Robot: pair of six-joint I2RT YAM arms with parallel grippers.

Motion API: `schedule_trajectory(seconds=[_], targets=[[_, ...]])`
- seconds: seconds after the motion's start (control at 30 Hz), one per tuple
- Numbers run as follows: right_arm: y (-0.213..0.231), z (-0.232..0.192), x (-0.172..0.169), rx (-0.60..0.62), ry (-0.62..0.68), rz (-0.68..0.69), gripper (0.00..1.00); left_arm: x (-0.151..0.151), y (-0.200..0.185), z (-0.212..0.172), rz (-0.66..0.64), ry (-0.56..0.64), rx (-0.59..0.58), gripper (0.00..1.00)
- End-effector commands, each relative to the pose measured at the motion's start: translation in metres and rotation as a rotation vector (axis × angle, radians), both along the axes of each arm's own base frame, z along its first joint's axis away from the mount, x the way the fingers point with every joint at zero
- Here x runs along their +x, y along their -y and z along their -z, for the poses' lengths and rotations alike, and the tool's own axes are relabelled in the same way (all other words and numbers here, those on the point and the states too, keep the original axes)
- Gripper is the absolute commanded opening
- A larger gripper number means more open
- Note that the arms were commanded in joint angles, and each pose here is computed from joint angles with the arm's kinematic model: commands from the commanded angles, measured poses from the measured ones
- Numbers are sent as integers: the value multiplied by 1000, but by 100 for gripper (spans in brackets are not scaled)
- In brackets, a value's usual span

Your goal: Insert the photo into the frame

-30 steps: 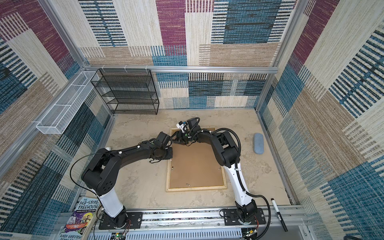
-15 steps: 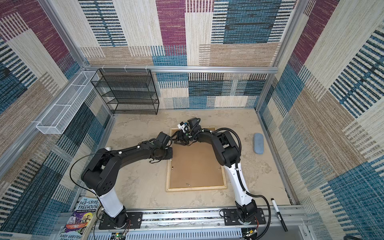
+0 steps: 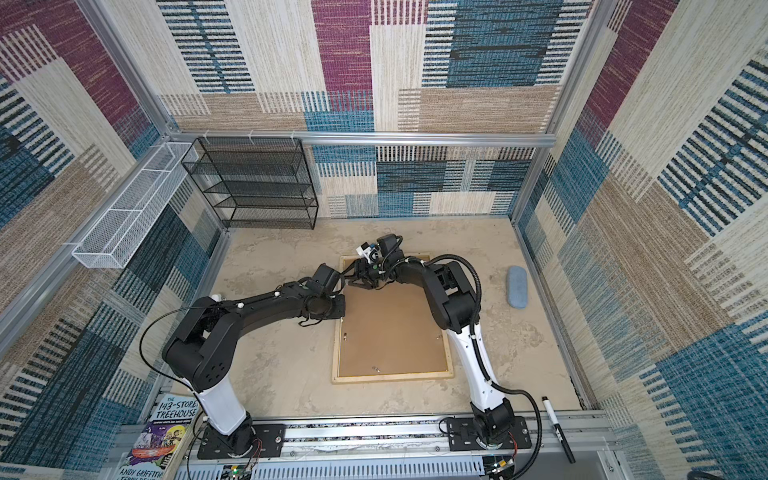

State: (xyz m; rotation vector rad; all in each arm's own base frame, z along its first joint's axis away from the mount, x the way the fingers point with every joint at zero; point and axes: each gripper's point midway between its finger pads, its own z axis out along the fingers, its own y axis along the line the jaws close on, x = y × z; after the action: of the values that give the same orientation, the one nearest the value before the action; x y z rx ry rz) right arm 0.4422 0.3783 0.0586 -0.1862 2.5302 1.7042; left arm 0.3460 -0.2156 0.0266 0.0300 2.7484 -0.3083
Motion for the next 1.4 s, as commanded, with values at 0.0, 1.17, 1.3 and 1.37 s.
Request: schedule_trajectory(seconds=[0.0, 1.17, 1.3, 1.37], targets=[[-1, 16, 1, -44, -24, 30, 60, -5, 0, 9, 69, -16, 24, 5], [-29, 29, -14, -19, -86, 7, 60, 0, 15, 14, 139, -18, -14, 5], [-33, 30, -17, -13, -93, 6, 61, -2, 16, 16, 143, -24, -20, 5], [-35, 31, -20, -7, -100, 3, 60, -2, 16, 17, 143, -26, -22, 5]])
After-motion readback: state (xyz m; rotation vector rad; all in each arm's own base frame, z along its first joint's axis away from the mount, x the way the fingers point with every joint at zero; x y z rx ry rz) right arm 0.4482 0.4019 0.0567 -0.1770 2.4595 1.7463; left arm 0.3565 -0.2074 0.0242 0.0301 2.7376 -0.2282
